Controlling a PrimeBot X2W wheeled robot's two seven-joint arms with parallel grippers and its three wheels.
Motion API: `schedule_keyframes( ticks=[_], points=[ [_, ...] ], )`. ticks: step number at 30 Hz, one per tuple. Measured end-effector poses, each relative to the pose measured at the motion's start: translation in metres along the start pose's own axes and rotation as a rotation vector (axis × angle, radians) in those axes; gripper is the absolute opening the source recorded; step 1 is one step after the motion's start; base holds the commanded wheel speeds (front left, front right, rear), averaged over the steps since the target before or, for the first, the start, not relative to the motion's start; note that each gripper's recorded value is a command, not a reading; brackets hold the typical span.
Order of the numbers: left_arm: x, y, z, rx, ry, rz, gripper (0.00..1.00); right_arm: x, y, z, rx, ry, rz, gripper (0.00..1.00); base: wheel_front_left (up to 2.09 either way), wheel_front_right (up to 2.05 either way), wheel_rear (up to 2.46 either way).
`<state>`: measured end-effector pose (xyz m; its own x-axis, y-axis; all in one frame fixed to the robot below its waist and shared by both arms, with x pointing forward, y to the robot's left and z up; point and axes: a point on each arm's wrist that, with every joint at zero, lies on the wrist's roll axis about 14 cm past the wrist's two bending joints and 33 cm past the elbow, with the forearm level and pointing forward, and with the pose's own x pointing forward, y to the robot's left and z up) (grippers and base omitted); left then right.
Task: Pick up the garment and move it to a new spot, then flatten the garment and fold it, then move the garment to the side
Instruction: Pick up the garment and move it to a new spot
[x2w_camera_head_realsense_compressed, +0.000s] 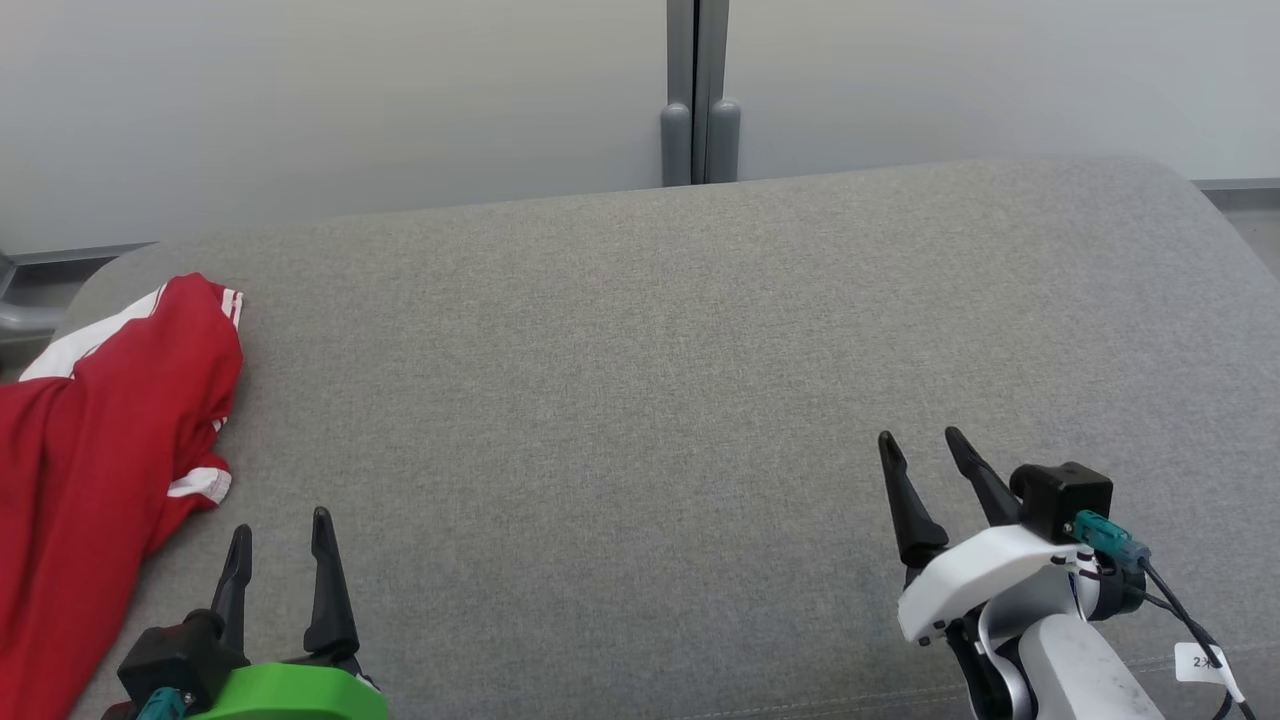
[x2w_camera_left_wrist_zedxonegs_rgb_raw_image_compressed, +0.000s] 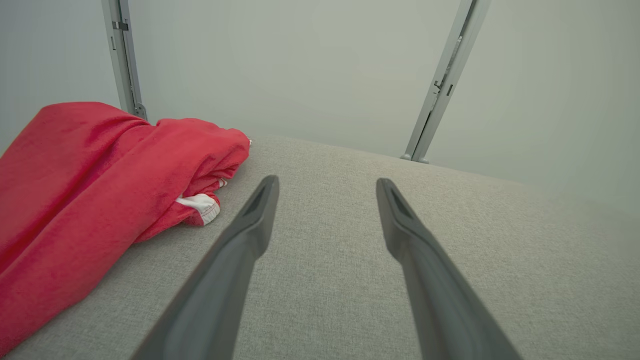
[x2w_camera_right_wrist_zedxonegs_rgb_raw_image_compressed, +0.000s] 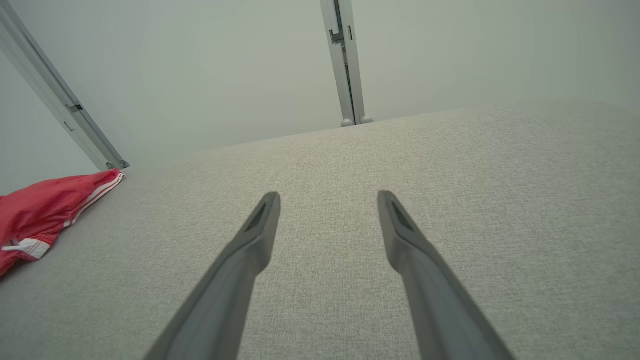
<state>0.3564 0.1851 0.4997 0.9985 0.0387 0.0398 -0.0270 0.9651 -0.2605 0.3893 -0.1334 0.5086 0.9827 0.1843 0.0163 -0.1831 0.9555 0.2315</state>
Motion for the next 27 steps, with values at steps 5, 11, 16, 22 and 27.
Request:
schedule_keyframes(
  ticks=[5, 11, 16, 22, 27],
  points=[
    [0.000, -0.003, 0.000, 0.044, -0.001, -0.023, 1.00, -0.001, 0.002, 0.001, -0.030, -0.011, 0.007, 1.00, 0.00, 0.00, 0.00],
    [-0.001, -0.006, -0.004, 0.097, 0.011, -0.053, 1.00, -0.003, 0.005, -0.002, -0.070, -0.010, 0.021, 1.00, 0.00, 0.00, 0.00],
    [-0.002, -0.008, -0.003, 0.140, 0.005, -0.069, 1.00, -0.003, 0.008, -0.001, -0.113, -0.016, 0.039, 1.00, 0.00, 0.00, 0.00],
    [-0.003, -0.008, -0.003, 0.188, 0.001, -0.076, 1.00, -0.003, 0.010, 0.000, -0.160, -0.025, 0.052, 1.00, 0.00, 0.00, 0.00],
    [-0.004, -0.007, -0.002, 0.230, -0.004, -0.076, 1.00, -0.003, 0.010, 0.000, -0.200, -0.032, 0.056, 1.00, 0.00, 0.00, 0.00]
  ],
)
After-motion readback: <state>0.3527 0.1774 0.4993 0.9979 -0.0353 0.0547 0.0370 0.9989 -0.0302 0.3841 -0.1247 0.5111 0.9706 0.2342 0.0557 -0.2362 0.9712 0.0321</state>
